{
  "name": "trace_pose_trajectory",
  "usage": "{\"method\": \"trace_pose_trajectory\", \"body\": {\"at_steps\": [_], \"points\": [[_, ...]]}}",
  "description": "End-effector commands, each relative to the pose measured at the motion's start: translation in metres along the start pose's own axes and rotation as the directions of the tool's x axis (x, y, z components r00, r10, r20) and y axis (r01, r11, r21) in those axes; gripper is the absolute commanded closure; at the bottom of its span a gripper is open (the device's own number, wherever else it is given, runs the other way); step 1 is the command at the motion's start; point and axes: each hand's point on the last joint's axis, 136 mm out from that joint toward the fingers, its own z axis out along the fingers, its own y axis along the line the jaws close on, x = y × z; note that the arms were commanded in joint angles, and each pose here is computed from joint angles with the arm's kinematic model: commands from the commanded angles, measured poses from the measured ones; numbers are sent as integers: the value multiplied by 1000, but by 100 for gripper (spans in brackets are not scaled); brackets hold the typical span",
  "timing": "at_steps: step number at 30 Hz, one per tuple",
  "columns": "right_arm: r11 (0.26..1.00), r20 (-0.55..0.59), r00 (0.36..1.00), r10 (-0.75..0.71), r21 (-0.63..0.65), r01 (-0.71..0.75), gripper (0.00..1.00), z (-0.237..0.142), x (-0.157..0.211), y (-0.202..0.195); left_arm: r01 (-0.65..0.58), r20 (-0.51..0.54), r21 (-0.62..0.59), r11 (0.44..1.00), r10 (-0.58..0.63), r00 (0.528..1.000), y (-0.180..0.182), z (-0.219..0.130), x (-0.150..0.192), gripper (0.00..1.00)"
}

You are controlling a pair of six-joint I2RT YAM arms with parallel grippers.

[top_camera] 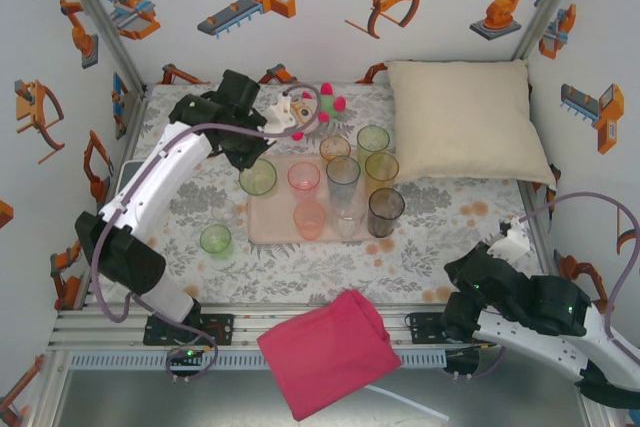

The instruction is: Place the glasses into the tray

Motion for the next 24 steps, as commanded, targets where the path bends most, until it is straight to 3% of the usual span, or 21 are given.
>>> {"method": "trace_pose_trajectory", "body": {"at_steps": [1,11,24], "points": [[1000,30,999,27,4,-27,81,-5,-8,-4,99,48,-70,993,-96,994,32,1,-19,95],[999,35,999,35,19,-35,81,-6,-9,-6,242,50,-112,964,-238,970,78,38,-41,96],[998,33,999,40,49,-42,81,-6,-9,-7,334,30,-76,940,-333,943,88,89,-57,96]]}}
